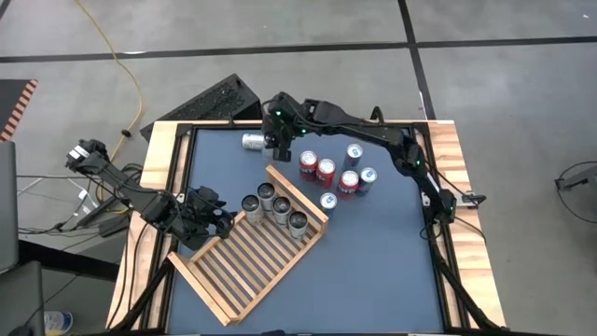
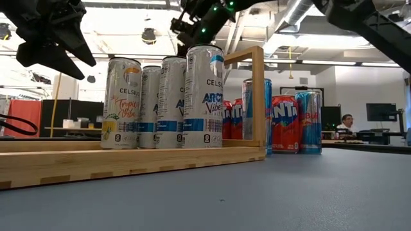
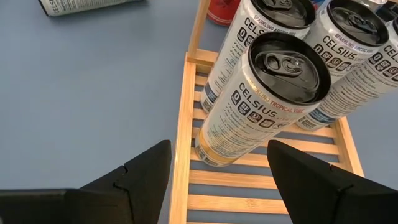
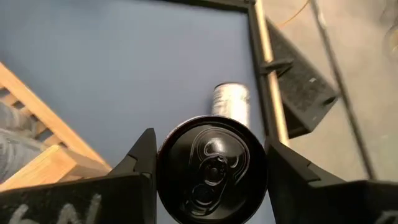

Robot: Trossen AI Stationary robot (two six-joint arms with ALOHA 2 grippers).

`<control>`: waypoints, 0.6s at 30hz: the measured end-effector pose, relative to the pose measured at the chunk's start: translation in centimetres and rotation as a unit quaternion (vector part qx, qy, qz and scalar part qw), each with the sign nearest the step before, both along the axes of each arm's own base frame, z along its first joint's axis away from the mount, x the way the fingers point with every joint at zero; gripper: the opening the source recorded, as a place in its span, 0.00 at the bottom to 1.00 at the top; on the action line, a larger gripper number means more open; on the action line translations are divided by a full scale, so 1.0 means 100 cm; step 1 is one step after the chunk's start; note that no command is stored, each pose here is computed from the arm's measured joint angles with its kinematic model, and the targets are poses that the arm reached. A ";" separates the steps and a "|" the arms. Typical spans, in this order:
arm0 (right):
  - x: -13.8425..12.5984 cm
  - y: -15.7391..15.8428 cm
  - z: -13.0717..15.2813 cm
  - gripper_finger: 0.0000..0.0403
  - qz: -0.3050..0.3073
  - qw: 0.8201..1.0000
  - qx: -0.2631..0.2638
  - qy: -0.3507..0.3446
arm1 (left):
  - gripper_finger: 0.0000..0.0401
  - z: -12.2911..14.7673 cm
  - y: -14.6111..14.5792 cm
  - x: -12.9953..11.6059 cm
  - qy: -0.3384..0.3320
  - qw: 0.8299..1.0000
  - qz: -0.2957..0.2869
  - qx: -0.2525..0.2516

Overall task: Place canned beverage on shelf
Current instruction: Put the bottom white yellow soda can on the shelf aligned with the other white yellow soda can

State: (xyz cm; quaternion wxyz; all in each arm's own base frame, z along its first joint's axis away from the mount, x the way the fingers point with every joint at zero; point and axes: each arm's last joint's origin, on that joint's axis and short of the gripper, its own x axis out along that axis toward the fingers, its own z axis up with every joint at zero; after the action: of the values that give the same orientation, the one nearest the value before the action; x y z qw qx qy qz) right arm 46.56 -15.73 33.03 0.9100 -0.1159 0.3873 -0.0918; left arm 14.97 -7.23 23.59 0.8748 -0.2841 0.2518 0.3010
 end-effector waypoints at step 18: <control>-0.054 0.116 0.131 0.44 0.203 0.952 -0.174 -0.147 | 0.63 -0.001 0.001 -0.001 0.006 1.000 0.000 0.004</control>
State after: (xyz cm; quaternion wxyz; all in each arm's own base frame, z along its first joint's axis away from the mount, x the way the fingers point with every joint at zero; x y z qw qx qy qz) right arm 41.15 -4.10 46.10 0.9220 -0.3338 0.1956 0.0132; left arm 14.89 -7.17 23.53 0.8745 -0.2787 0.2554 0.3038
